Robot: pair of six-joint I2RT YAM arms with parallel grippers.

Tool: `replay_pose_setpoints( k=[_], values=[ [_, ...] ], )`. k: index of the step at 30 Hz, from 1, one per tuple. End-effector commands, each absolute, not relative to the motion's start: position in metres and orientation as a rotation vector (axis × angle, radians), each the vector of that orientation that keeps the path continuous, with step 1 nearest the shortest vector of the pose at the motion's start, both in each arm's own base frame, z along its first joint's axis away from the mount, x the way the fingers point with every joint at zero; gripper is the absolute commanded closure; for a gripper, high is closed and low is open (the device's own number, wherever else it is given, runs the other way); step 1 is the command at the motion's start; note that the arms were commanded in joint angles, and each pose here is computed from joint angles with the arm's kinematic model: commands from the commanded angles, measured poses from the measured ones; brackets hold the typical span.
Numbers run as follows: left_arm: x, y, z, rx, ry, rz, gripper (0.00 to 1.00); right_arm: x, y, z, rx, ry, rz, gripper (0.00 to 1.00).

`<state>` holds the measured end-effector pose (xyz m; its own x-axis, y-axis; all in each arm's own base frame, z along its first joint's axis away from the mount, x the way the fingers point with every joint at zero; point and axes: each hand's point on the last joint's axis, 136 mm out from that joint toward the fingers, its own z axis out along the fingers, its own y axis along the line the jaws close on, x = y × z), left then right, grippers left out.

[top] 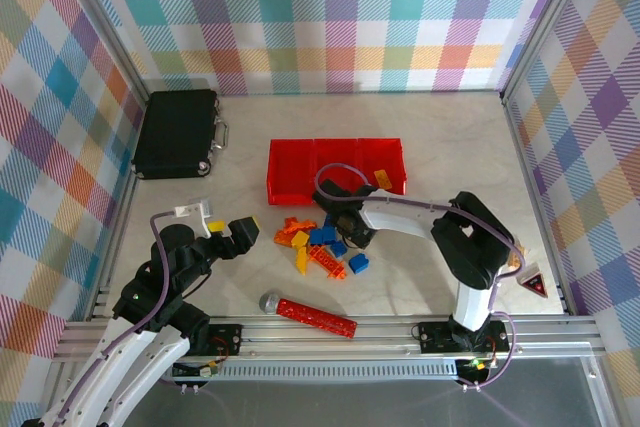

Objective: Sort the legos into containers by color
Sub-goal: Pick up the lego from the center of the table.

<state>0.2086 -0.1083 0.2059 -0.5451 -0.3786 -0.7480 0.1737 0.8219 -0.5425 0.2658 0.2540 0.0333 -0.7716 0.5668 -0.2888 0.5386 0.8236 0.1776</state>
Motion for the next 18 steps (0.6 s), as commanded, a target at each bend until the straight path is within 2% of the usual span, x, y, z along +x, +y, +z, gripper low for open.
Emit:
replay_pose_setpoints(
  k=[1,7,13,18],
  values=[
    [0.207,-0.108,0.204,-0.132,2.028,-0.706,0.01,0.267,0.255,0.032,0.857,2.664,0.096,0.35],
    [0.206,-0.107,0.204,-0.134,2.032,-0.699,0.01,0.266,0.252,0.024,0.850,2.668,0.059,0.40],
    [0.206,-0.106,0.205,-0.142,2.033,-0.695,0.01,0.264,0.238,0.019,0.847,2.620,-0.018,0.52],
    [0.206,-0.104,0.206,-0.153,2.032,-0.687,0.00,0.264,0.237,0.021,0.807,2.609,-0.015,0.57]
  ],
)
